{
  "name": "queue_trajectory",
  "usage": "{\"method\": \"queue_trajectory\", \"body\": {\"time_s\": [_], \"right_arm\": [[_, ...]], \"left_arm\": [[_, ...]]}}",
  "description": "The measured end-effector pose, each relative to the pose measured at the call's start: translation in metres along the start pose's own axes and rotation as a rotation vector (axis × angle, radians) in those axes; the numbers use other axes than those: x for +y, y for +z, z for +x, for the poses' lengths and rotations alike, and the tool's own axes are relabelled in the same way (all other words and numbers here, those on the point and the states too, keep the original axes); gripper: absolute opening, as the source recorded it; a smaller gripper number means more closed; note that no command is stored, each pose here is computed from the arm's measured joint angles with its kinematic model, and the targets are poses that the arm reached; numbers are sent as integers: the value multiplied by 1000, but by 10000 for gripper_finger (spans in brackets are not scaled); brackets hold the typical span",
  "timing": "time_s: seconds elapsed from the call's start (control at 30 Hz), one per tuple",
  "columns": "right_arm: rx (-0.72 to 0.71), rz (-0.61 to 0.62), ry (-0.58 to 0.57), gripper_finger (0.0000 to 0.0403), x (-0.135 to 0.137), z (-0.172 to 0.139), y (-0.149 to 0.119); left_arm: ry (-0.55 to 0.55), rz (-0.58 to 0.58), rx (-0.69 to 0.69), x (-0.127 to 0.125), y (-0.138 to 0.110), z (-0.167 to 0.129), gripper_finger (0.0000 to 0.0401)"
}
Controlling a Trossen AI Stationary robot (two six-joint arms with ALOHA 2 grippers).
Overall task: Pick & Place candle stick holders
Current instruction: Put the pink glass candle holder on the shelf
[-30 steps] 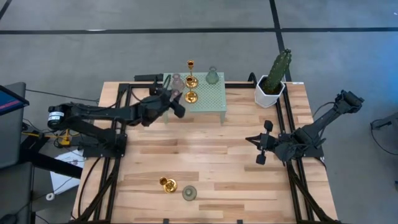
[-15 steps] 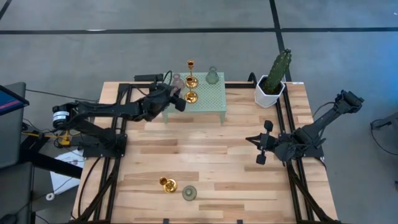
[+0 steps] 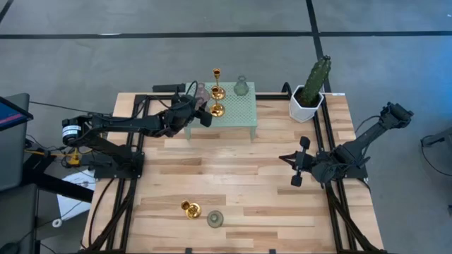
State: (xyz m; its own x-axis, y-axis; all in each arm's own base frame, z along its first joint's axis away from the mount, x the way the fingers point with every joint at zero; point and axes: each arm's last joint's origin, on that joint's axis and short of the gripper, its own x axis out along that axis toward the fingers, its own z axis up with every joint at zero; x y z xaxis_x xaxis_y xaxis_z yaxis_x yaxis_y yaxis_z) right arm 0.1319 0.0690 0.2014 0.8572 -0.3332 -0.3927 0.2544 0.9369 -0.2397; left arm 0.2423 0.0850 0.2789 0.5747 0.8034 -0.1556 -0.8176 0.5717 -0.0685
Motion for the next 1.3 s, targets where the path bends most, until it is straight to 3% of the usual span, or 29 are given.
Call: {"method": "queue_trajectory", "body": {"time_s": [0.43, 0.7, 0.87, 1.1, 1.3], "right_arm": [[0, 7, 0, 0, 0, 0, 0], [1, 19, 4, 0, 0, 0, 0], [0, 20, 5, 0, 0, 0, 0], [0, 20, 4, 0, 0, 0, 0], [-1, 21, 5, 0, 0, 0, 0]], "left_arm": [[-38, 14, 14, -3, -2, -2, 237], [-69, -16, -21, 1, 9, -11, 281], [-184, -14, 1, 3, 14, -24, 285], [-263, 31, 51, 4, 17, -54, 271], [-282, 35, 0, 10, 27, -79, 251]]}}
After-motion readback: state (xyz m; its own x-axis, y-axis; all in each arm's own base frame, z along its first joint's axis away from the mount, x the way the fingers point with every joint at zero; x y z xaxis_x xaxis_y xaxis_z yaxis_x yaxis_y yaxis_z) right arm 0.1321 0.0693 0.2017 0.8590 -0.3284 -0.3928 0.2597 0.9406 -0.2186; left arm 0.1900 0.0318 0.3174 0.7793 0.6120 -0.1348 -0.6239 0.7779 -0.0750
